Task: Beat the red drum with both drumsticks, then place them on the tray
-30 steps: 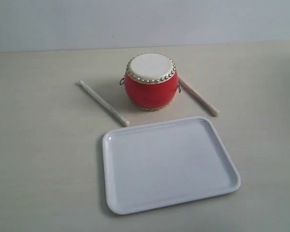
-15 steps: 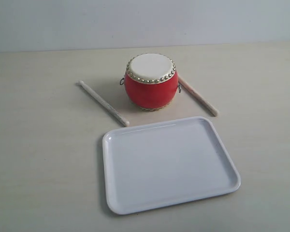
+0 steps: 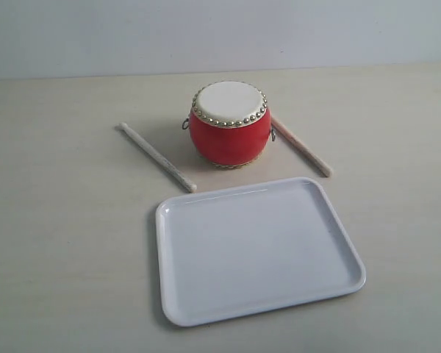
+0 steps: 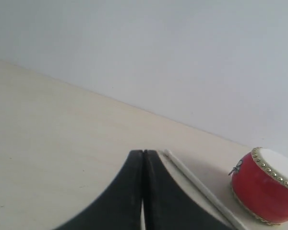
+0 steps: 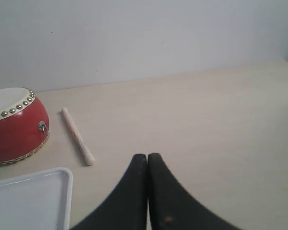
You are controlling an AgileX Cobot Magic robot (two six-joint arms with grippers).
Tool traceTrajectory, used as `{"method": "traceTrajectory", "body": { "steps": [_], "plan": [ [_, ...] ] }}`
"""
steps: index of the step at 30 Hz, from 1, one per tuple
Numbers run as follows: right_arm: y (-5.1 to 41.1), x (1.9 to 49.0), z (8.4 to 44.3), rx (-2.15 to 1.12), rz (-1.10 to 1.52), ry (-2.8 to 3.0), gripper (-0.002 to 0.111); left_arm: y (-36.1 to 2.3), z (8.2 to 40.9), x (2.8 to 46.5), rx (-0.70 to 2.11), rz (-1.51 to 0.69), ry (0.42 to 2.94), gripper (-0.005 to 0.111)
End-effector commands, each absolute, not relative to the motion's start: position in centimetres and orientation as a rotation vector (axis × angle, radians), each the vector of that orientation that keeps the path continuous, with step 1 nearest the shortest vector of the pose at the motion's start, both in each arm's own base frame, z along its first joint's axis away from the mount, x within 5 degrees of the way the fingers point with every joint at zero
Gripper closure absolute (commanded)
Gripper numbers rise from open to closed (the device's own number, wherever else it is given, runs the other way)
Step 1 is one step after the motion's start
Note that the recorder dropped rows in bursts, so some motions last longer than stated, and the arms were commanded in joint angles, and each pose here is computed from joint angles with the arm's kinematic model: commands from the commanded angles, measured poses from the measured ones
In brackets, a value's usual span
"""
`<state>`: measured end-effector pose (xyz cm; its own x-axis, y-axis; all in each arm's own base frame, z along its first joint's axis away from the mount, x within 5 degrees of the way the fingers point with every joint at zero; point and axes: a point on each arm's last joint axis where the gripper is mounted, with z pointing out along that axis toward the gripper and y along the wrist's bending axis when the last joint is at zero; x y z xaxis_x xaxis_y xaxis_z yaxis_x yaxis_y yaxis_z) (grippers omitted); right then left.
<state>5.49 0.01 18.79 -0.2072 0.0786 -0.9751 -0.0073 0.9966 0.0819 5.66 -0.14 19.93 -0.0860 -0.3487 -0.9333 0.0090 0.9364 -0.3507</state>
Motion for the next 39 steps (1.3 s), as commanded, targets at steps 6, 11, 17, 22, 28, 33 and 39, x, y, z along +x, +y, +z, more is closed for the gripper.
{"method": "traceTrajectory", "body": {
  "steps": [6,11,17,22,28,33,39],
  "plan": [
    [0.0,5.5,18.7,0.051,0.07,1.771,0.108,-0.3,21.1,5.6,-0.272,-0.377,1.498,0.107],
    [0.0,5.5,18.7,0.051,0.07,1.771,0.108,-0.4,21.4,5.6,-0.258,-0.384,1.46,0.107],
    [0.0,5.5,18.7,0.051,0.07,1.771,0.108,-0.2,20.5,5.6,-0.284,-0.358,1.554,0.107],
    [-0.2,5.5,19.0,-0.012,-0.005,1.739,0.108,-0.2,20.1,5.6,-0.299,-0.346,1.601,0.107],
    [0.1,5.6,20.2,0.001,0.059,1.603,0.108,-0.1,20.0,5.6,-0.302,-0.344,1.61,0.107],
    [0.2,5.6,20.7,0.01,0.087,1.553,0.108,-0.1,20.0,5.6,-0.302,-0.344,1.61,0.107],
    [0.3,5.6,21.4,0.069,0.172,1.477,0.108,-0.1,20.0,5.6,-0.306,-0.349,1.609,0.107]
  ]
}}
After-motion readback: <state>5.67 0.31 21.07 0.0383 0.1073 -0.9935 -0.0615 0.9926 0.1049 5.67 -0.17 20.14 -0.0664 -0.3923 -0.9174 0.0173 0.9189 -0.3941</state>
